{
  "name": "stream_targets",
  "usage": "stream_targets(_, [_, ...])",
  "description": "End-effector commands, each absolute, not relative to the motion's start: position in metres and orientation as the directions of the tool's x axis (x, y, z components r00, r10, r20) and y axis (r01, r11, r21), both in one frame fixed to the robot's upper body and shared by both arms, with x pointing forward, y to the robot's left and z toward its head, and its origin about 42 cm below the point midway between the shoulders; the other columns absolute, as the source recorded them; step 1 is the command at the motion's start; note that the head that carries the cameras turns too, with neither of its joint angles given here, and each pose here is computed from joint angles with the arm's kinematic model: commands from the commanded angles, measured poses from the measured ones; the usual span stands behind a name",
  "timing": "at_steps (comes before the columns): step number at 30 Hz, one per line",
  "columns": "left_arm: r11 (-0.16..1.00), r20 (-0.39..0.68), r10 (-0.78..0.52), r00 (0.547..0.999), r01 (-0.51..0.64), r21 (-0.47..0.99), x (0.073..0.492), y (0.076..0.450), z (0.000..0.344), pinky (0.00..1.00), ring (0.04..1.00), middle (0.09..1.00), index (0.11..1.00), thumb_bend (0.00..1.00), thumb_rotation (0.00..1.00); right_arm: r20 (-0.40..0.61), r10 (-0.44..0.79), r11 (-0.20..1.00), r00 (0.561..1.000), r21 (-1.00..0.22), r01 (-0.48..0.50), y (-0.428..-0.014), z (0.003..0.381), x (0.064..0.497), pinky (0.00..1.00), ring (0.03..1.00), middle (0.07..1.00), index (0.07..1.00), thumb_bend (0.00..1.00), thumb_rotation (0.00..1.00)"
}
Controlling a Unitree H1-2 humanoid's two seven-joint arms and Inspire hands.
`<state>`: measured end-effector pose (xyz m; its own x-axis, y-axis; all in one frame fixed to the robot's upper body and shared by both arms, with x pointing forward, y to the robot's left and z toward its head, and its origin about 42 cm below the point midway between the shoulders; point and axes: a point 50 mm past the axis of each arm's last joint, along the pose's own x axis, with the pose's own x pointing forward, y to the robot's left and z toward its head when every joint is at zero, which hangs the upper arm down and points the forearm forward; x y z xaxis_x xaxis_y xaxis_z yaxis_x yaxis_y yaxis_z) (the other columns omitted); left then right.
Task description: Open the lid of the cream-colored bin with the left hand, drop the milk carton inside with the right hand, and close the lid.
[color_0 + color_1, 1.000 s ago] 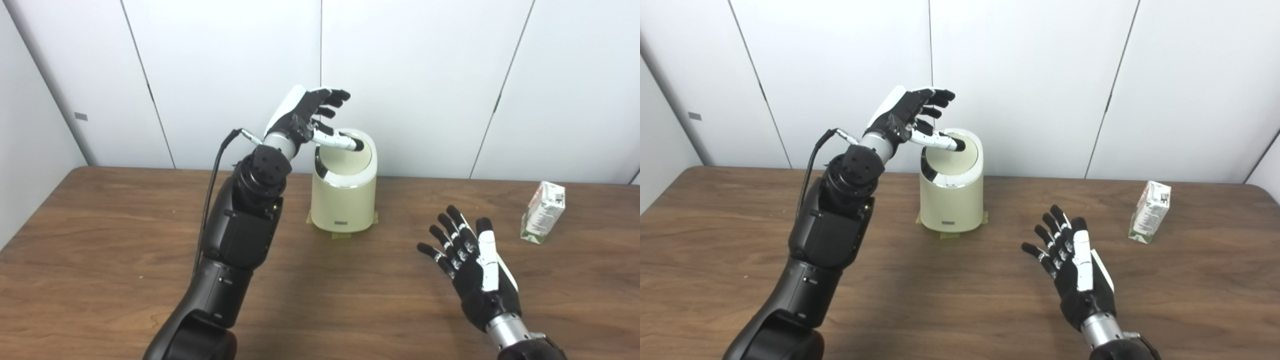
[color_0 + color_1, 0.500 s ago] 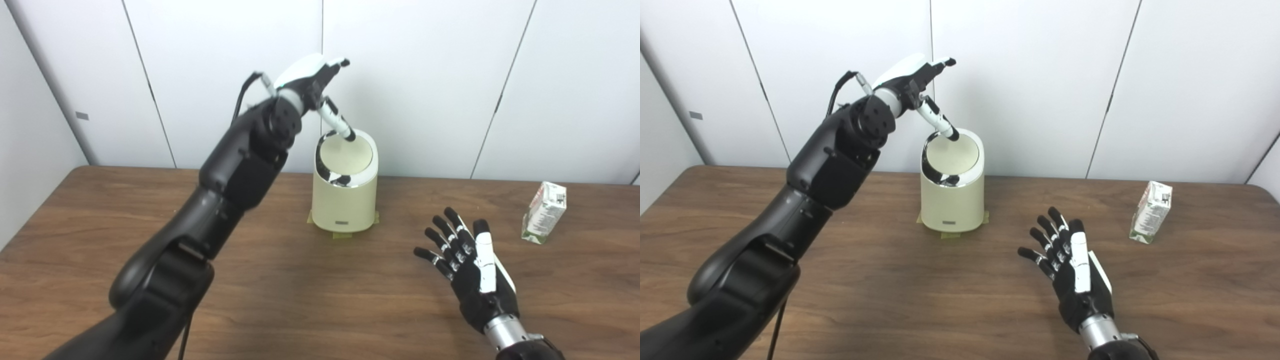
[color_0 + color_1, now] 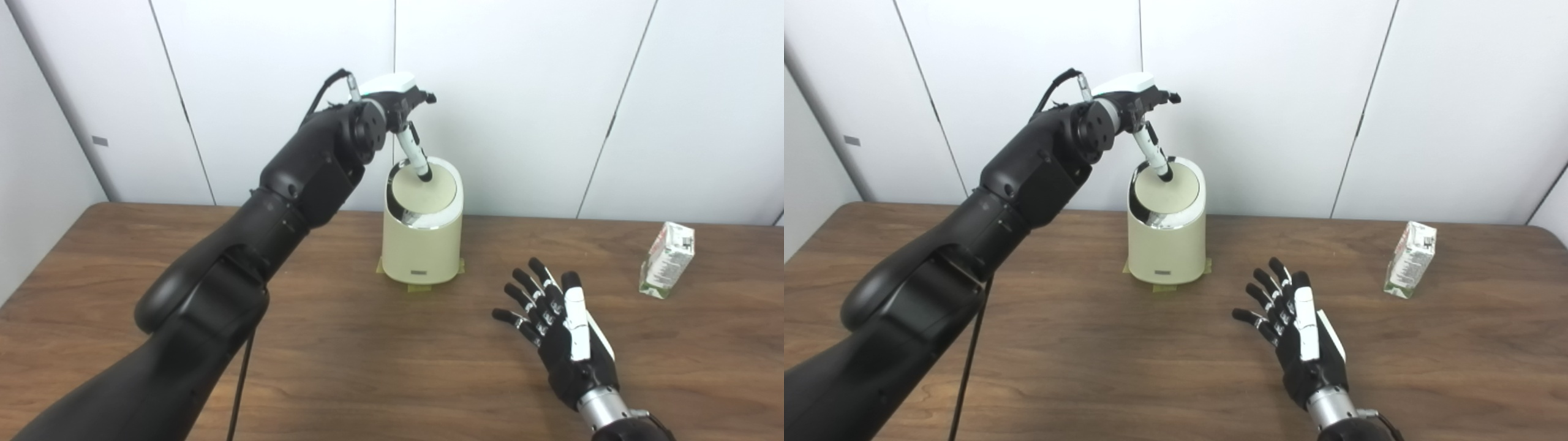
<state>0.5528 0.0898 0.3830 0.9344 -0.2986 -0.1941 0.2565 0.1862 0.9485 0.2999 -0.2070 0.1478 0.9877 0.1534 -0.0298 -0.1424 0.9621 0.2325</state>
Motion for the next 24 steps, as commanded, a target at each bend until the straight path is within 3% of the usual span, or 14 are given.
stream_targets(1, [0.14,-0.097,-0.316,0.944,0.148,0.979,0.553,0.078,0.433,0.77,0.924,0.976,0.953,1.0,0.02,0.071,0.153,0.959,0.986,0.229,-0.166,-0.203,0.169,0.306,0.71,0.922,0.943,0.979,0.66,1.0])
stream_targets(3, [0.112,-0.104,-0.312,0.944,0.145,0.983,0.553,0.075,0.431,0.72,0.908,0.971,0.95,1.0,0.02,0.073,0.155,0.958,0.985,0.234,-0.168,-0.202,0.17,0.305,0.71,0.923,0.944,0.979,0.66,1.0])
stream_targets(5, [0.102,-0.108,-0.309,0.945,0.145,0.984,0.554,0.073,0.428,0.41,0.585,0.696,0.946,1.0,0.0,0.074,0.156,0.957,0.985,0.236,-0.169,-0.202,0.17,0.305,0.71,0.926,0.947,0.981,0.66,1.0])
stream_targets(8, [0.082,-0.107,-0.31,0.945,0.139,0.987,0.554,0.07,0.425,0.29,0.468,0.604,0.95,1.0,0.0,0.076,0.153,0.957,0.985,0.236,-0.167,-0.201,0.172,0.305,0.72,0.923,0.945,0.979,0.66,1.0])
stream_targets(9, [0.07,-0.108,-0.309,0.945,0.136,0.988,0.554,0.069,0.424,0.36,0.54,0.649,0.947,1.0,0.0,0.077,0.151,0.958,0.986,0.236,-0.165,-0.201,0.173,0.305,0.72,0.92,0.943,0.977,0.66,1.0])
stream_targets(10, [0.061,-0.11,-0.31,0.944,0.135,0.989,0.554,0.068,0.423,0.59,0.74,0.8,0.947,1.0,0.0,0.078,0.152,0.958,0.985,0.234,-0.166,-0.2,0.174,0.305,0.72,0.92,0.942,0.977,0.66,1.0])
stream_targets(11, [0.054,-0.114,-0.314,0.943,0.137,0.989,0.554,0.067,0.422,0.75,0.855,0.892,0.945,1.0,0.0,0.08,0.152,0.958,0.985,0.233,-0.167,-0.2,0.174,0.305,0.72,0.922,0.944,0.978,0.66,1.0])
stream_targets(12, [0.047,-0.118,-0.319,0.94,0.14,0.989,0.554,0.067,0.421,0.85,0.925,0.948,0.943,1.0,0.01,0.08,0.153,0.958,0.985,0.233,-0.167,-0.2,0.175,0.305,0.72,0.923,0.945,0.979,0.66,1.0])
stream_targets(13, [0.041,-0.123,-0.326,0.937,0.144,0.989,0.553,0.067,0.419,0.87,0.953,0.971,0.941,1.0,0.02,0.081,0.153,0.958,0.985,0.233,-0.168,-0.2,0.175,0.304,0.72,0.925,0.946,0.979,0.66,1.0])
stream_targets(20, [0.009,-0.134,-0.336,0.932,0.146,0.989,0.55,0.066,0.407,0.78,0.94,0.982,0.941,1.0,0.07,0.09,0.151,0.956,0.984,0.24,-0.169,-0.198,0.179,0.304,0.75,0.931,0.947,0.978,0.65,1.0])
stream_targets(24, [-0.003,-0.155,-0.338,0.928,0.164,0.987,0.55,0.069,0.396,0.97,0.992,0.999,0.945,1.0,0.05,0.09,0.144,0.955,0.986,0.248,-0.162,-0.198,0.181,0.303,0.75,0.931,0.947,0.975,0.65,1.0])
